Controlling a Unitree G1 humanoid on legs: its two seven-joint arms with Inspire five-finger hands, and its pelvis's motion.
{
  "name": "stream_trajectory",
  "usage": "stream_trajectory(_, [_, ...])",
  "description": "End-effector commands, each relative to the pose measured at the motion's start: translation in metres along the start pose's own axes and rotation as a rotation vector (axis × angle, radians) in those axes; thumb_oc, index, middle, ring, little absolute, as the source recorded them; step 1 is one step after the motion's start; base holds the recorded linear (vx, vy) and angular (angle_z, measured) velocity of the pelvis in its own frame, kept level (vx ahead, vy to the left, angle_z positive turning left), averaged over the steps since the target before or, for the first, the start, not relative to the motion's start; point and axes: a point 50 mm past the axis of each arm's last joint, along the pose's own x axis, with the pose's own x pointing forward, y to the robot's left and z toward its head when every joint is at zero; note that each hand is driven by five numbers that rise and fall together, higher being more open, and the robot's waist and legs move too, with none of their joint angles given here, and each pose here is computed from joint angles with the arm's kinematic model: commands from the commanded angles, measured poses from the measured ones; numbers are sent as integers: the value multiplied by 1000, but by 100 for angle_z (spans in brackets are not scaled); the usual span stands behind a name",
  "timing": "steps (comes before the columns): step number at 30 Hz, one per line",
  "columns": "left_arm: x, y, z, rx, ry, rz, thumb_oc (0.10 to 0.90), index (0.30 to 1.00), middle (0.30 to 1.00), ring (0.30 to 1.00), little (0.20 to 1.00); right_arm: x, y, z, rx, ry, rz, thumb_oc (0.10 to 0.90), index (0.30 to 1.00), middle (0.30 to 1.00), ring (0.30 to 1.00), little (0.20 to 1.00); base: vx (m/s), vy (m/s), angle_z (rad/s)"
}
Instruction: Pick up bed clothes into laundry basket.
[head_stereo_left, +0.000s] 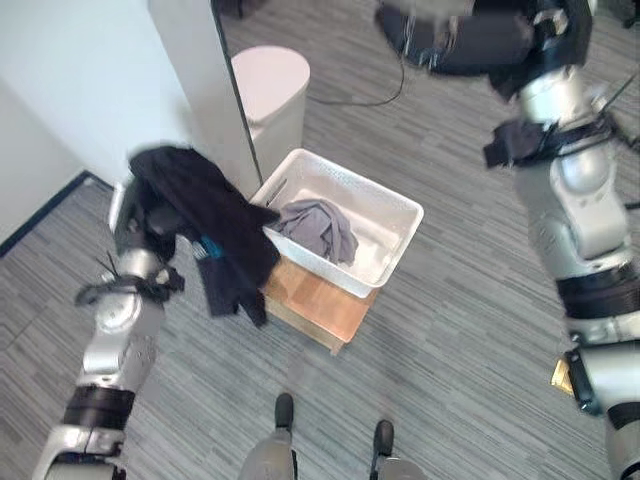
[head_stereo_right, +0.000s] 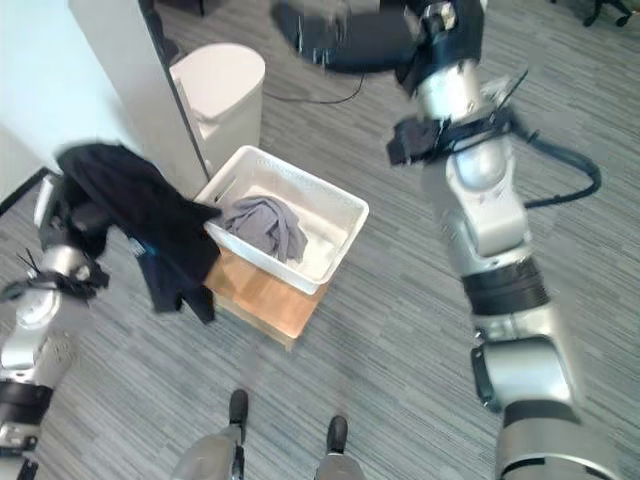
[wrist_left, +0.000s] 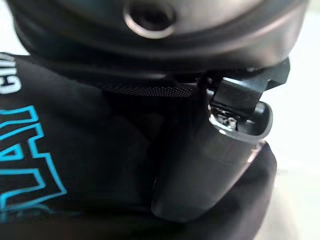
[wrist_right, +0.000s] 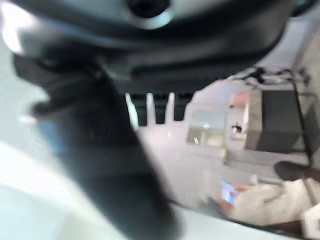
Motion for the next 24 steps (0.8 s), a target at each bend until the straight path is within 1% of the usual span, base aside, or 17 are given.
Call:
stream_trajectory(1, [16, -5, 55, 72, -289, -67, 400, 300, 300, 300, 300, -20, -2, -5, -82, 52, 65, 800, 900, 900, 900, 900, 0, 0, 0])
stream_trajectory(2, [22, -11, 69, 99, -331, -114, 400, 300, 300, 300, 300, -39, -7, -13, -76, 96, 48, 800, 900, 900, 900, 900, 23, -3, -4])
stream_trajectory(3, [26, -14, 76, 127, -345, -148, 400, 300, 300, 300, 300, -49, -7, -19, -51, 121, 44, 800, 900, 900, 900, 900, 20, -12, -7])
stream_trajectory(5, [31, -14, 94, 181, -403, -169, 400, 300, 300, 300, 300, -64, -14, -22, -65, 152, 23, 800, 900, 900, 900, 900, 8, -14, -16])
stream_trajectory(6, [32, -15, 94, 181, -402, -174, 400, 300, 300, 300, 300, -65, -14, -22, -64, 152, 19, 800, 900, 900, 900, 900, 19, 1, -18])
stream_trajectory(7, [37, -15, 116, 243, -469, -181, 400, 300, 300, 300, 300, -78, -19, -27, -69, 185, 0, 800, 900, 900, 900, 900, 21, 0, -17])
stream_trajectory(9, [44, -13, 137, 286, -527, -178, 400, 300, 300, 300, 300, -96, -25, -35, -43, 226, -57, 800, 900, 900, 900, 900, 18, -8, -9])
stream_trajectory(12, [56, -10, 155, 302, -563, -148, 400, 300, 300, 300, 300, -113, -25, -39, -8, 253, -78, 800, 900, 900, 900, 900, 7, -11, -12])
stream_trajectory(13, [58, -11, 156, 302, -564, -152, 400, 300, 300, 300, 300, -113, -25, -39, -6, 252, -81, 800, 900, 900, 900, 900, 4, -18, -6])
stream_trajectory(15, [73, -9, 160, 280, -541, -130, 400, 300, 300, 300, 300, -129, -23, -44, 61, 277, -99, 800, 900, 900, 900, 900, 0, 0, 0])
stream_trajectory(19, [89, -9, 161, 287, -490, -133, 400, 300, 300, 300, 300, -143, -17, -48, 142, 307, -88, 800, 900, 900, 900, 900, -3, -4, -7])
stream_trajectory(22, [102, -13, 163, 338, -457, -154, 400, 300, 300, 300, 300, -150, -6, -49, 298, 310, -33, 800, 900, 900, 900, 900, -14, 8, -8])
stream_trajectory(23, [111, -12, 153, 317, -396, -143, 400, 300, 300, 300, 300, -152, 1, -46, 374, 295, 12, 800, 900, 900, 900, 900, -4, -1, -20])
stream_trajectory(24, [116, -13, 151, 309, -375, -144, 400, 300, 300, 300, 300, -154, 1, -43, 407, 283, 14, 800, 900, 900, 900, 900, -3, -3, -19])
